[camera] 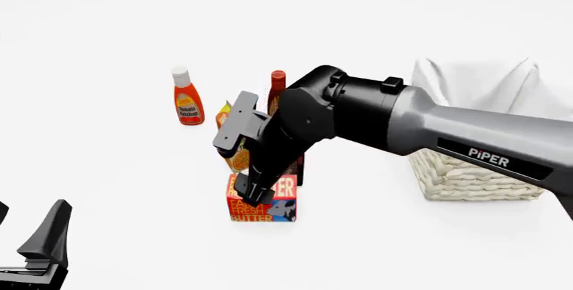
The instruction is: Pick the butter and place it in the basket.
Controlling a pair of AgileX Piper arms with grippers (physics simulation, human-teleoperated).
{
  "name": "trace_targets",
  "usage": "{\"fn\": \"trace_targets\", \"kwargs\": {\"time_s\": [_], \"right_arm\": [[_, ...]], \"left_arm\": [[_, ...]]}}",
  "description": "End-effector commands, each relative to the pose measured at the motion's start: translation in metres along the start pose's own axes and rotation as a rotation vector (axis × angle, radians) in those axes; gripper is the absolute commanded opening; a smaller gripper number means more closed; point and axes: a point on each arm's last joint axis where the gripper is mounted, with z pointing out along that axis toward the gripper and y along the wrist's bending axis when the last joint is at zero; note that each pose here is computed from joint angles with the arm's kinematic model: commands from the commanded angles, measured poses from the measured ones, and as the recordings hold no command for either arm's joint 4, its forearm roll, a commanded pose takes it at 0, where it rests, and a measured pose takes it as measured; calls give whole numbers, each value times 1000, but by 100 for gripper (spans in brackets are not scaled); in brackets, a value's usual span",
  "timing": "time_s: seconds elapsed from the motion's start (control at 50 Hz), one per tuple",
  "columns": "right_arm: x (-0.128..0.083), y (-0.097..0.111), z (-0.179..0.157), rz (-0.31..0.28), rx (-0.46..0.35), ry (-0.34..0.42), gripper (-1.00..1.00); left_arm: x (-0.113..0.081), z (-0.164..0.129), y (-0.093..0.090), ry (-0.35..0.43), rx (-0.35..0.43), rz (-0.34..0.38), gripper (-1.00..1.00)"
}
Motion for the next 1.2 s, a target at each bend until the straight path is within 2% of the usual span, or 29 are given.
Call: {"fn": "trace_targets", "kwargs": {"time_s": [0.02,1.2], "right_arm": [[1,-1,3,-2,-1,8,100],[-9,-17,26,-37,-16,65,100]], "left_arm": [[0,0,0,0,0,0,100],[0,0,0,0,0,0,100]]}}
